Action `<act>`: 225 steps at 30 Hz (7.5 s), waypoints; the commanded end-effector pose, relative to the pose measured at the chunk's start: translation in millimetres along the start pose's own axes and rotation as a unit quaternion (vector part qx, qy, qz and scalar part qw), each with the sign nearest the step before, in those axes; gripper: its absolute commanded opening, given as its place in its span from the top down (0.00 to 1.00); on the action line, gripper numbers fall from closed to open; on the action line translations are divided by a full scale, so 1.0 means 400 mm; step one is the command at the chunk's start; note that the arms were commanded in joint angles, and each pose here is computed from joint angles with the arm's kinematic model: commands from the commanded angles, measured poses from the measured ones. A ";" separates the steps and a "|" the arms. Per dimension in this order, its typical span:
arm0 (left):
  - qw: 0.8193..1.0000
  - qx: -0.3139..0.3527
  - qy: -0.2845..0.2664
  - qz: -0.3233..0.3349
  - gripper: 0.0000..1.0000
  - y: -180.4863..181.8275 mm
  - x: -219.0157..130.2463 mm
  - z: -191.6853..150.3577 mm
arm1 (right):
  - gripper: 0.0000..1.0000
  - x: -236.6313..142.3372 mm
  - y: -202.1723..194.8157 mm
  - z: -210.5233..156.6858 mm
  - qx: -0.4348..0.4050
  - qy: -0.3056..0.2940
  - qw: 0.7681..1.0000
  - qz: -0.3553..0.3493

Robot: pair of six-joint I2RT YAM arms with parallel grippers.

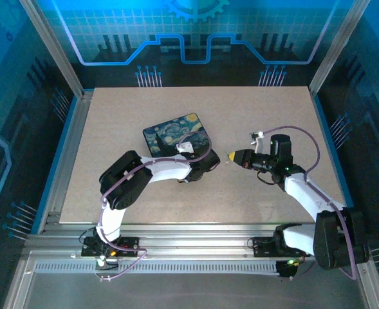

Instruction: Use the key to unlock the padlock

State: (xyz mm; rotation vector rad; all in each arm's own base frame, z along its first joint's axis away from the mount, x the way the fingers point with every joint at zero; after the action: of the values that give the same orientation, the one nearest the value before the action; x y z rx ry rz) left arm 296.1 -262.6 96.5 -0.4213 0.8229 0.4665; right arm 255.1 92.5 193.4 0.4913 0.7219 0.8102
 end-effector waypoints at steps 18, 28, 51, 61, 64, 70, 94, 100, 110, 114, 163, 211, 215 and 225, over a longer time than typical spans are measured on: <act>0.998 0.063 0.006 -0.017 0.85 -0.012 -0.012 0.037 | 1.00 0.009 0.002 -0.049 -0.004 0.044 0.999 -0.001; 0.979 0.057 0.171 -0.090 0.93 0.014 -0.164 0.188 | 1.00 0.036 0.040 -0.131 -0.033 0.082 0.996 -0.004; 0.868 -0.116 0.449 -0.180 1.00 0.053 -0.361 0.317 | 1.00 0.140 0.228 -0.075 -0.146 0.033 0.980 0.129; 0.852 -0.143 0.462 -0.200 1.00 0.054 -0.381 0.328 | 1.00 0.127 0.246 -0.031 -0.161 0.006 0.977 0.142; 0.845 -0.159 0.465 -0.210 1.00 0.054 -0.386 0.329 | 1.00 0.121 0.248 -0.021 -0.161 -0.004 0.977 0.142; 0.832 -0.191 0.468 -0.231 1.00 0.058 -0.391 0.332 | 1.00 0.123 0.248 -0.003 -0.158 -0.013 0.977 0.145; 0.829 -0.207 0.465 -0.232 1.00 0.078 -0.391 0.343 | 1.00 0.142 0.251 -0.008 -0.184 -0.001 0.975 0.126; 0.828 -0.208 0.466 -0.232 1.00 0.079 -0.389 0.339 | 1.00 0.144 0.258 -0.007 -0.196 -0.015 0.972 0.132; 0.826 -0.209 0.468 -0.234 1.00 0.081 -0.389 0.341 | 1.00 0.162 0.260 -0.006 -0.198 -0.009 0.971 0.131; 0.826 -0.208 0.469 -0.234 1.00 0.080 -0.391 0.341 | 1.00 0.164 0.262 -0.005 -0.199 -0.012 0.970 0.136; 0.828 -0.213 0.463 -0.233 1.00 0.097 -0.382 0.355 | 1.00 0.170 0.277 -0.004 -0.212 -0.019 0.965 0.155; 0.821 -0.226 0.467 -0.240 1.00 0.090 -0.400 0.363 | 1.00 0.208 0.279 0.007 -0.206 -0.059 0.964 0.156; 0.819 -0.229 0.467 -0.241 1.00 0.089 -0.405 0.367 | 1.00 0.216 0.275 -0.002 -0.203 -0.053 0.966 0.150; 0.818 -0.244 0.463 -0.240 1.00 0.092 -0.400 0.365 | 1.00 0.239 0.258 -0.023 -0.171 -0.067 0.970 0.161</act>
State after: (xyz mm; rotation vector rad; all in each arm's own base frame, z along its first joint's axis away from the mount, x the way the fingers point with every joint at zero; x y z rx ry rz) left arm 275.1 -186.5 272.8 -1.3224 1.5038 0.1301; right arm 246.7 223.9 215.5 0.3216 0.4145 1.1624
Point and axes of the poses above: each hand's point on the last joint's axis, 136 mm out from that joint toward the fingers, its own x axis out along the fingers, its own y axis along the line the jaws close on, z = x × y, the point moved 9 cm from there along -x, back along the fingers, and after that the axes turned 14 degrees about -x, right-handed, at the moved point
